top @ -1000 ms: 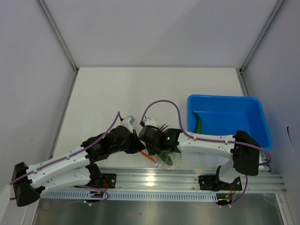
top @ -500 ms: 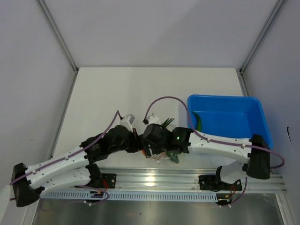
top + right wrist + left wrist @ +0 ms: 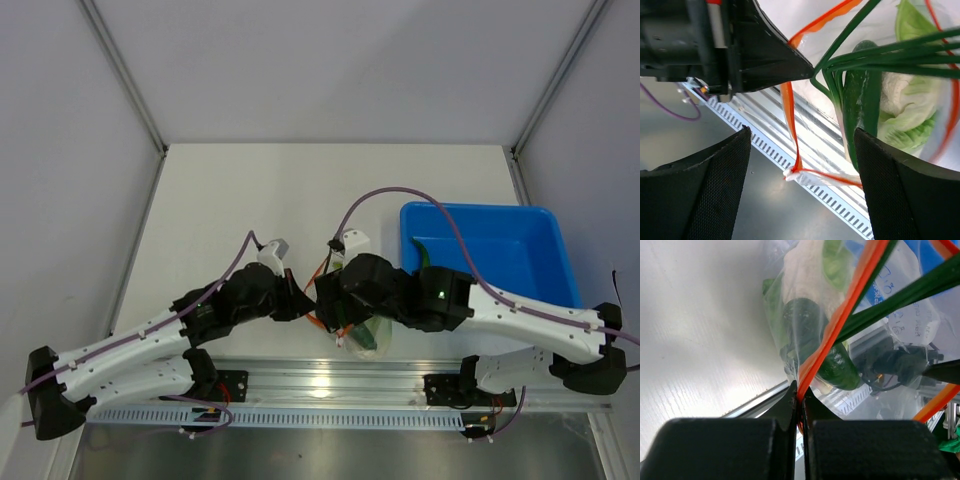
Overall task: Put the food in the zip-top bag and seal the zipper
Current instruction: Adjust the fake vegetable in the zipper food storage bag.
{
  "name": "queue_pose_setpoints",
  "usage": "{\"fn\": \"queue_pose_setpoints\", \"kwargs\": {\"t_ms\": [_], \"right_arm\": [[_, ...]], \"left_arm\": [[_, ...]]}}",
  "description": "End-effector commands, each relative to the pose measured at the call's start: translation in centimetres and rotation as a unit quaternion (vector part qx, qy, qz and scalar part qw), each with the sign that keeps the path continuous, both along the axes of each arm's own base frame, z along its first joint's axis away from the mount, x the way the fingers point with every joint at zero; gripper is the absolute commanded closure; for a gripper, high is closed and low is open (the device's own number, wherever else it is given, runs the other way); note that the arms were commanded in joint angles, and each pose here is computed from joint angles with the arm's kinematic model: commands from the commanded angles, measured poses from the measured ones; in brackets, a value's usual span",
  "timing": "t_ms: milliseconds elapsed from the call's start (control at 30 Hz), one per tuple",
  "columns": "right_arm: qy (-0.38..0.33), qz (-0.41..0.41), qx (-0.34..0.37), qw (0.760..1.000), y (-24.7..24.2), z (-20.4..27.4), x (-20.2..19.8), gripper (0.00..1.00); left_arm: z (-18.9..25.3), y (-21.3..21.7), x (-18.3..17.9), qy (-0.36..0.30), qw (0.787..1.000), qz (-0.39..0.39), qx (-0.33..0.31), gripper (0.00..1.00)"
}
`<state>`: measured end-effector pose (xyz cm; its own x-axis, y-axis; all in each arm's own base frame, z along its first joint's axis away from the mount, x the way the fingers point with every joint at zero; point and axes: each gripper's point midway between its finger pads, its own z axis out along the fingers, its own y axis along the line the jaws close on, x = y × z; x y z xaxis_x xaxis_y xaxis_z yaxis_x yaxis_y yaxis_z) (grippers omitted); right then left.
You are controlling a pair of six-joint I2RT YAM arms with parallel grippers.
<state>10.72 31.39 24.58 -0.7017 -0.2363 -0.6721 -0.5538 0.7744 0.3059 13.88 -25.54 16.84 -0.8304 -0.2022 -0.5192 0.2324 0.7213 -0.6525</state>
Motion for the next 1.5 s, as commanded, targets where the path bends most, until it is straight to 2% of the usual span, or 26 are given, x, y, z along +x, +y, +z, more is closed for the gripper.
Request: {"fn": "queue_pose_setpoints", "kwargs": {"t_ms": [0, 133, 200, 300, 433, 533, 767, 900, 1100, 1233, 1267, 1467], "right_arm": [[-0.028, -0.01, 0.046, 0.998, -0.7, 3.5, 0.4, 0.16], [-0.042, 0.013, 0.106, 0.993, 0.0, 6.5, 0.0, 0.16], [-0.057, -0.006, 0.118, 0.991, -0.7, 7.6, 0.7, 0.16], [-0.042, -0.037, 0.093, 0.994, -1.9, 6.1, 2.4, 0.18], [-0.016, -0.069, 0.072, 0.995, -1.1, 3.4, 3.7, 0.3], [0.0, -0.088, 0.061, 0.994, -0.3, 1.9, 4.8, 0.3], [0.02, -0.144, -0.01, 0.989, 0.6, -2.5, 7.2, 0.35], [0.008, -0.164, -0.05, 0.985, 0.1, -4.1, 7.7, 0.42], [-0.006, -0.154, -0.08, 0.985, 0.9, -6.3, 7.7, 0.72], [-0.008, -0.15, -0.113, 0.982, 0.8, -8.4, 8.0, 0.76], [-0.007, -0.15, -0.112, 0.982, 1.0, -8.8, 8.2, 0.8], [0.016, -0.143, -0.147, 0.979, 0.0, -13.2, 7.4, 0.83]], "left_arm": [[2.8, -1.0, 0.8, -0.026, 0.999, -0.001, -0.031, 1.0], [2.9, -1.2, 0.8, -0.026, 0.999, -0.004, -0.033, 0.99], [3.2, -1.2, 0.8, -0.029, 0.999, -0.005, -0.035, 0.99], [3.3, -1.1, 0.8, -0.03, 0.999, -0.004, -0.036, 0.99], [3.9, -1.1, 0.7, -0.033, 0.999, -0.004, -0.042, 1.0], [4.2, -1.1, 0.7, -0.036, 0.998, -0.004, -0.044, 0.99], [4.4, -1.1, 0.7, -0.039, 0.998, -0.006, -0.044, 0.99], [4.5, -1.2, 0.7, -0.039, 0.998, -0.008, -0.043, 0.99], [4.3, -1.2, 0.7, -0.038, 0.998, -0.01, -0.043, 0.99], [4.5, -1.3, 0.6, -0.039, 0.998, -0.012, -0.046, 1.0], [4.5, -1.2, 0.6, -0.039, 0.998, -0.011, -0.047, 0.99], [4.9, -1.1, 0.7, -0.043, 0.998, -0.011, -0.046, 1.0]]}}
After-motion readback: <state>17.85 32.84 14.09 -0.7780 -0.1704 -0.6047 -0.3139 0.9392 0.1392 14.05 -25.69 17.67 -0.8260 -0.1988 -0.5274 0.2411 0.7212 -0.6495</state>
